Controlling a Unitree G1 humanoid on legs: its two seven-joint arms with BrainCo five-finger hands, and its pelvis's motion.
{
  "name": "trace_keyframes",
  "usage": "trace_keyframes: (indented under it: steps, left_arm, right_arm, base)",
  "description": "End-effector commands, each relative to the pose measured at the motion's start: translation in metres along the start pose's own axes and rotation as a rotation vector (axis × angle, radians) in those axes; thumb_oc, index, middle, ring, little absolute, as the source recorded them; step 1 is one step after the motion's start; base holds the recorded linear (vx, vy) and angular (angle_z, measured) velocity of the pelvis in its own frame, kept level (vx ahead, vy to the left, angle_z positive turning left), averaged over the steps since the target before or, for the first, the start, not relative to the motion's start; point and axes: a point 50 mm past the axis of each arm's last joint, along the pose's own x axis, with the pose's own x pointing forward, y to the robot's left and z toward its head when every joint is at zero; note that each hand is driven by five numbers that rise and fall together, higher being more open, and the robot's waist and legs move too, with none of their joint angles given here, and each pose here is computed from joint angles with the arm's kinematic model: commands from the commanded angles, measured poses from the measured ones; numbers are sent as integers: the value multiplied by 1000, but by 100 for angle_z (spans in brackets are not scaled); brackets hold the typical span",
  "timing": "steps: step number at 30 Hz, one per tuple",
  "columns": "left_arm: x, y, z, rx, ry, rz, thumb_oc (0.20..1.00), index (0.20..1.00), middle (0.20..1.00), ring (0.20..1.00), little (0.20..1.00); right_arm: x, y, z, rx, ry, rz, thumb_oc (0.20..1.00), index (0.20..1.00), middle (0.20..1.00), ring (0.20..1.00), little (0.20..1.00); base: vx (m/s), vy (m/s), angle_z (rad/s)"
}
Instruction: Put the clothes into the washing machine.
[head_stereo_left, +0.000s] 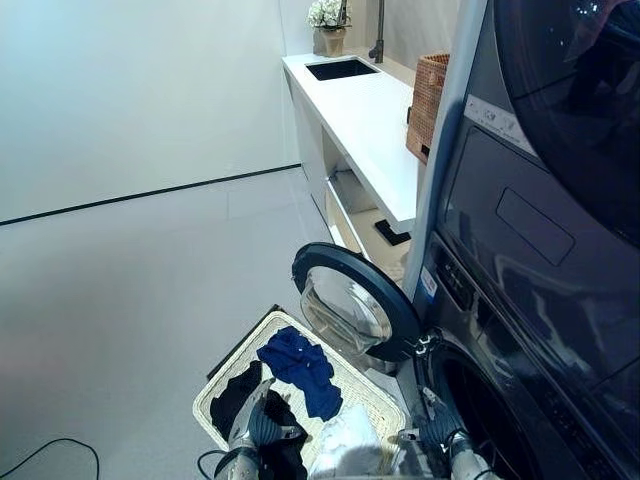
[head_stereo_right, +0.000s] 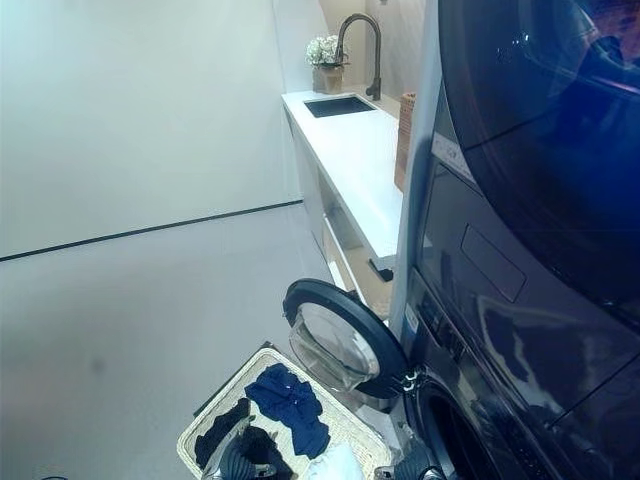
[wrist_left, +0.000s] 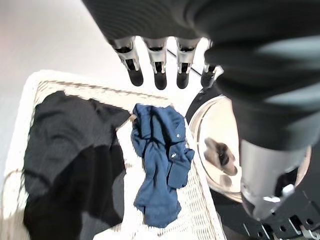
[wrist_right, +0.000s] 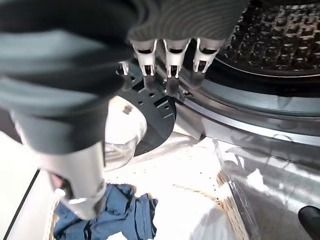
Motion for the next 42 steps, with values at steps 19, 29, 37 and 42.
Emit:
trace_keyframes:
  steps: [19,29,37,42]
  left_arm:
    - [82,147,124,211,-380,834,1000,1000,1000,1000,1000]
    - [89,233,194,332,-548,1078,1000,1000,1000,1000,1000]
    - [86,277,221,479,-541,1178,1000,1000,1000,1000,1000]
    - [86,293,230,623,-507,1182,1000,1000,1000,1000,1000]
  right_arm:
    - [48,-70,164,108,-496,-224,1000,1000,1000,1000,1000]
    - [43,-113,243,153,-683,-338,1000,1000,1000,1000,1000]
    - [34,-143,273,196,-781,-406,1000,1000,1000,1000,1000]
    - [28,-156,284,232,-820,-435,1000,1000,1000,1000,1000]
  base:
    - [-190,16,1]
    - [-162,1,7]
    - [-88,46,-7]
    - [-18,51,-3]
